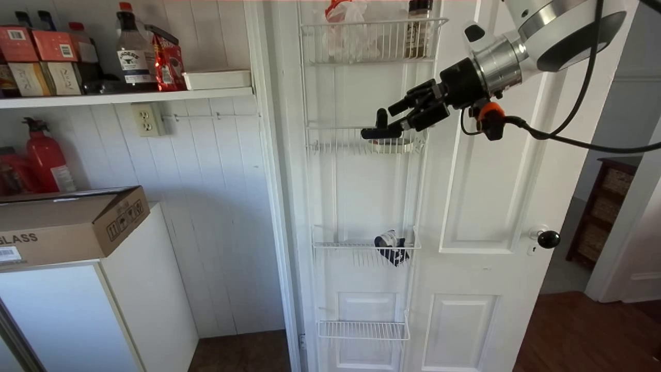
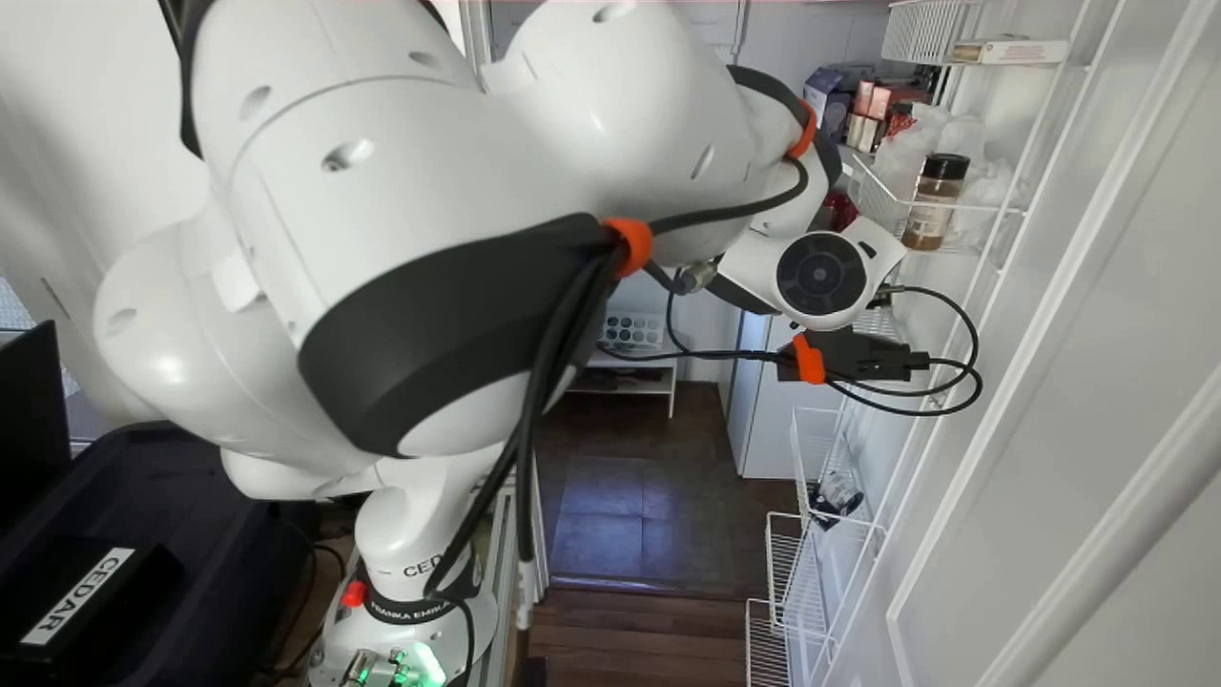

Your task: Move the black clip to the top shelf

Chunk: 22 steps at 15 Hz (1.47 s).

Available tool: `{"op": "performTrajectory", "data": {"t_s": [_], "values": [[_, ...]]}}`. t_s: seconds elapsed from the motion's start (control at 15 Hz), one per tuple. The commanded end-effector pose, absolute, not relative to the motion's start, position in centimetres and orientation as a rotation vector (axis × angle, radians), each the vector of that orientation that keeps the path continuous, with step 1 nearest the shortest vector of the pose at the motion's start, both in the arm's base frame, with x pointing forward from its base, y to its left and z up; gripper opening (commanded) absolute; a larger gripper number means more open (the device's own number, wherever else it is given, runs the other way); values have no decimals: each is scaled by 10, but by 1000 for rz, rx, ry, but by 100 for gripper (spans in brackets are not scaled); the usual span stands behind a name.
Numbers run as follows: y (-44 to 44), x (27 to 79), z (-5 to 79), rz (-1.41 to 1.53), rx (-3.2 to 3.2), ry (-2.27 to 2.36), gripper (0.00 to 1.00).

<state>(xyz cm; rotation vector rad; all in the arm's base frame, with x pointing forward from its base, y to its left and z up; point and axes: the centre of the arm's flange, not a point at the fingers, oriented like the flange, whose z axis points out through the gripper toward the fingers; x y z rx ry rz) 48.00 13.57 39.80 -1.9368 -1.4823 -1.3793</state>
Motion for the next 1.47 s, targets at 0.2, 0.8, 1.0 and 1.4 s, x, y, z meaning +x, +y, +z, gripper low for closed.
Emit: {"op": "performTrajectory", "data": {"t_s": [0.2, 0.8, 1.0, 1.4], "values": [[142, 490, 389, -1475, -1857, -1468, 100], [144, 494, 390, -1536, -1843, -1397, 91], [144, 494, 389, -1542, -1832, -1388, 59], [143, 494, 388, -1549, -1825, -1372, 17]]}}
